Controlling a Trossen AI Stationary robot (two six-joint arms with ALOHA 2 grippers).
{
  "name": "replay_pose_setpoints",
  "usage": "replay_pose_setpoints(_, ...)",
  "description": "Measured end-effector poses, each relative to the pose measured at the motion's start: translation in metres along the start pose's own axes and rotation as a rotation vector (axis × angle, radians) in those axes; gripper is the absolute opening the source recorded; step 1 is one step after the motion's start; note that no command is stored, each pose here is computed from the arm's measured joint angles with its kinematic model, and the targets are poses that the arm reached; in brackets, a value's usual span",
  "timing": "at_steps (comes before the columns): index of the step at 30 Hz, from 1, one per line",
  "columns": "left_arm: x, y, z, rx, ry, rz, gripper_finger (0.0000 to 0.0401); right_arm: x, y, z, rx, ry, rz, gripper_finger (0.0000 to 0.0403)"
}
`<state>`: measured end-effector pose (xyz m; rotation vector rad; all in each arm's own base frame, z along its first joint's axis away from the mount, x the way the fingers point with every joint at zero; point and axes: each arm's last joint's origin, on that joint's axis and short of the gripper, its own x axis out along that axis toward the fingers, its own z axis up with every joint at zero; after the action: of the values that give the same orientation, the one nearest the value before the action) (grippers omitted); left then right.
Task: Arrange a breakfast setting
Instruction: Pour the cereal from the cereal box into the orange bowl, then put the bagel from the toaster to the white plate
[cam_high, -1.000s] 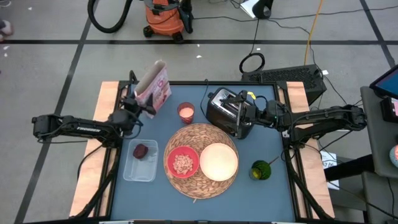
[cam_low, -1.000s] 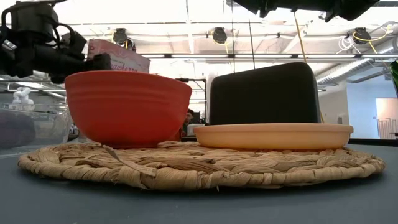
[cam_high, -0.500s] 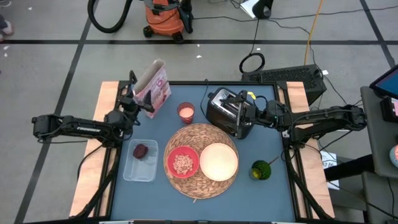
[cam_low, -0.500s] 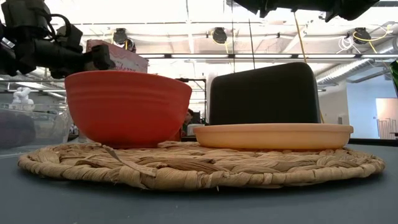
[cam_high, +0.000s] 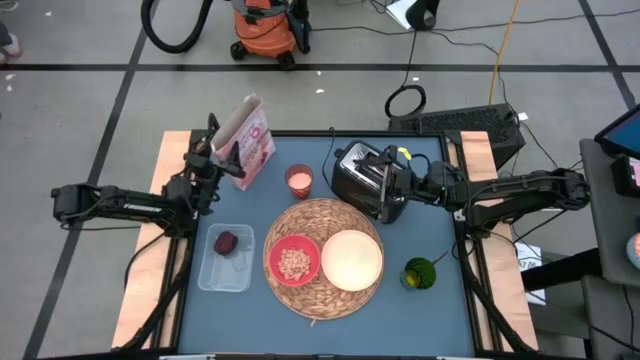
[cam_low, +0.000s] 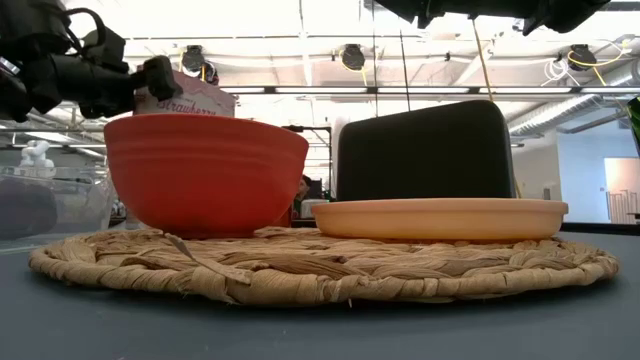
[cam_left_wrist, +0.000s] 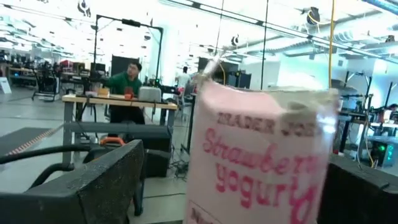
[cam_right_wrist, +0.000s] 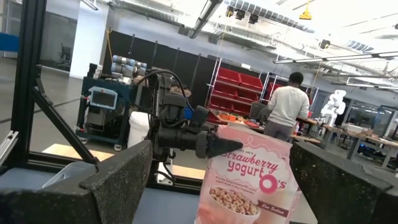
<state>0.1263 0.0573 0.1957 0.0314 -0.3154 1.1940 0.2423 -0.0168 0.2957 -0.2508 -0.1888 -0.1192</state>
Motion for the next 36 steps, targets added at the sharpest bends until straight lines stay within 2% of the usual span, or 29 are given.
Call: replay_pose_setpoints(36,-0.004,0.004,0.022,-0.133,-0.149,-0.001,0.0393,0.000,0.000,-0.002,-0.001,0.016,0.004,0.0368)
